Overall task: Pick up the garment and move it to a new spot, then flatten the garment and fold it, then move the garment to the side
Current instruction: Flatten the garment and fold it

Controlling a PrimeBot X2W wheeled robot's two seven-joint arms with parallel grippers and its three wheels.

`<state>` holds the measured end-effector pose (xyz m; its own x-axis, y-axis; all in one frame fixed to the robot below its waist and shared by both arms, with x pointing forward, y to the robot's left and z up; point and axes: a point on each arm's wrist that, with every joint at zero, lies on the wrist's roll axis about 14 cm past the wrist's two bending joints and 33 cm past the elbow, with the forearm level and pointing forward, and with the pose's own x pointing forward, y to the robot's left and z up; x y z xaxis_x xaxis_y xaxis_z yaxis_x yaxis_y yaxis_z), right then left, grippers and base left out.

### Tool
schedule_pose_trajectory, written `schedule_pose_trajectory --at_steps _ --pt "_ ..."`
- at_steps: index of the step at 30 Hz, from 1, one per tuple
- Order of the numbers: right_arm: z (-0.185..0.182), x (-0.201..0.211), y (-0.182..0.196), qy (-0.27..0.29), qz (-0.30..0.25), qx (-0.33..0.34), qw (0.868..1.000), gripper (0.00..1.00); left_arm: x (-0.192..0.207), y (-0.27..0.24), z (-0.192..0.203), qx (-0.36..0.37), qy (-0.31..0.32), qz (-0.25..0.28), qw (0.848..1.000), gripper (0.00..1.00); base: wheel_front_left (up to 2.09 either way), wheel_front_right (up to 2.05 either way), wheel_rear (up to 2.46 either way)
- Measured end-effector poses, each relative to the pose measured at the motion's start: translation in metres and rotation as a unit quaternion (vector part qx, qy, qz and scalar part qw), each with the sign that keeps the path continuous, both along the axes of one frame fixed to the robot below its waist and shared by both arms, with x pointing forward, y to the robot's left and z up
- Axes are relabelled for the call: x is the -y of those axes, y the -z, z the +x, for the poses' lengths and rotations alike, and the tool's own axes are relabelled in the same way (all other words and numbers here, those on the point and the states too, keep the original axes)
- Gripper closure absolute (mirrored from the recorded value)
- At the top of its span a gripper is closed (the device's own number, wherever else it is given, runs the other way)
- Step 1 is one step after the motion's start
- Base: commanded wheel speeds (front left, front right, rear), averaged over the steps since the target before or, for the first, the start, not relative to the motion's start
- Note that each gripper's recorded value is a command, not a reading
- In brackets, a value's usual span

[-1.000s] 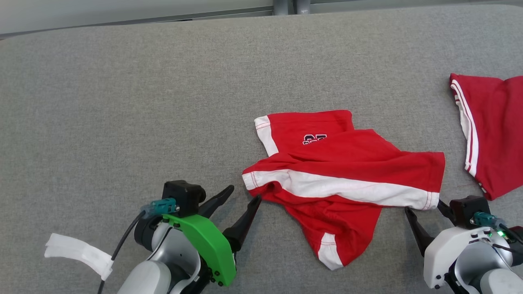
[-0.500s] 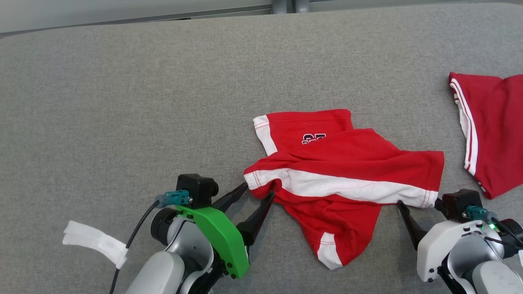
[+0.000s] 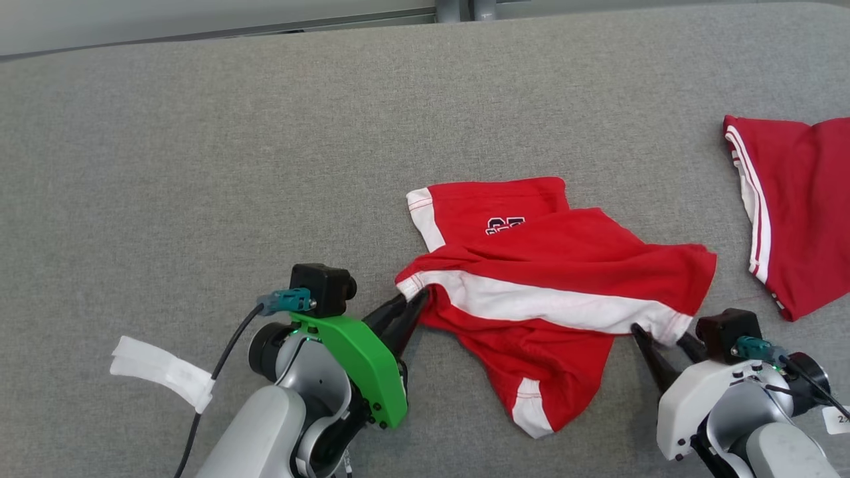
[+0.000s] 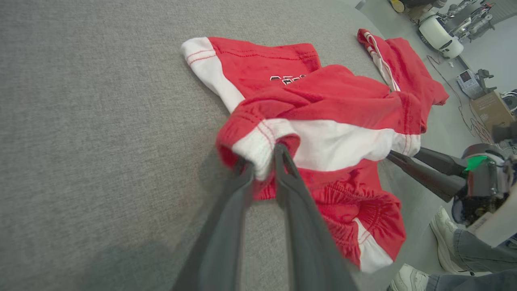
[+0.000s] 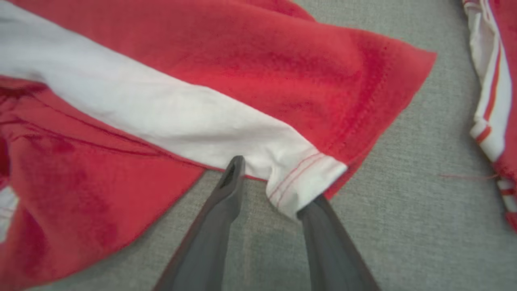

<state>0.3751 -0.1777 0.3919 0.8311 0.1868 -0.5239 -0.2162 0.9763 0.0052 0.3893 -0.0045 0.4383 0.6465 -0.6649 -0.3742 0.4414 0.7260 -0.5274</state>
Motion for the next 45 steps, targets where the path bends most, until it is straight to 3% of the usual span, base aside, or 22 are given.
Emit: schedule_pose_trajectory --at_steps 4,9,12,15,21,26,30,32,35,39,42,45 --pt "0.003 -0.014 -0.011 -0.007 0.046 0.013 0.999 1.0 0.004 -0.006 0.001 0.007 0.007 -0.005 1.0 1.0 0.0 0.0 0.0" --pt "0.026 -0.023 -0.078 0.02 0.215 0.068 0.974 1.0 0.003 -0.047 0.01 0.052 0.019 -0.034 0.998 1.0 0.0 0.0 0.0" --pt "0.048 0.001 -0.129 0.021 0.249 0.115 0.961 1.0 -0.01 -0.083 0.026 0.083 0.035 -0.042 0.995 1.0 0.0 0.0 0.0" --pt "0.083 0.019 -0.183 0.014 0.26 0.173 0.95 1.0 -0.036 -0.118 0.057 0.117 0.04 -0.016 0.992 1.0 0.0 0.0 0.0" --pt "0.185 0.01 -0.269 0.017 0.314 0.275 0.909 1.0 -0.073 -0.164 0.15 0.157 0.017 0.066 0.985 1.0 0.0 0.0 0.0" --pt "0.268 -0.004 -0.304 0.063 0.322 0.339 0.882 1.0 -0.092 -0.18 0.228 0.191 -0.056 0.064 0.978 1.0 0.0 0.0 0.0" --pt "0.305 0.009 -0.359 0.098 0.323 0.432 0.836 1.0 -0.093 -0.222 0.268 0.28 -0.09 0.052 0.954 1.0 0.0 0.0 0.0" --pt "0.319 0.001 -0.37 0.095 0.333 0.453 0.822 1.0 -0.1 -0.233 0.284 0.324 -0.111 0.055 0.938 1.0 0.0 0.0 0.0" --pt "0.344 -0.019 -0.334 0.089 0.354 0.417 0.833 1.0 -0.11 -0.202 0.3 0.324 -0.123 0.081 0.934 1.0 0.0 0.0 0.0" --pt "0.36 -0.042 -0.255 0.082 0.349 0.346 0.867 1.0 -0.103 -0.142 0.301 0.301 -0.096 0.094 0.944 1.0 0.0 0.0 0.0" --pt "0.345 -0.055 -0.164 0.084 0.341 0.256 0.901 1.0 -0.102 -0.063 0.279 0.242 -0.07 0.11 0.962 1.0 0.0 0.0 0.0" --pt "0.311 -0.064 -0.108 0.066 0.335 0.191 0.92 1.0 -0.099 -0.018 0.248 0.207 -0.046 0.109 0.971 1.0 0.0 0.0 0.0"
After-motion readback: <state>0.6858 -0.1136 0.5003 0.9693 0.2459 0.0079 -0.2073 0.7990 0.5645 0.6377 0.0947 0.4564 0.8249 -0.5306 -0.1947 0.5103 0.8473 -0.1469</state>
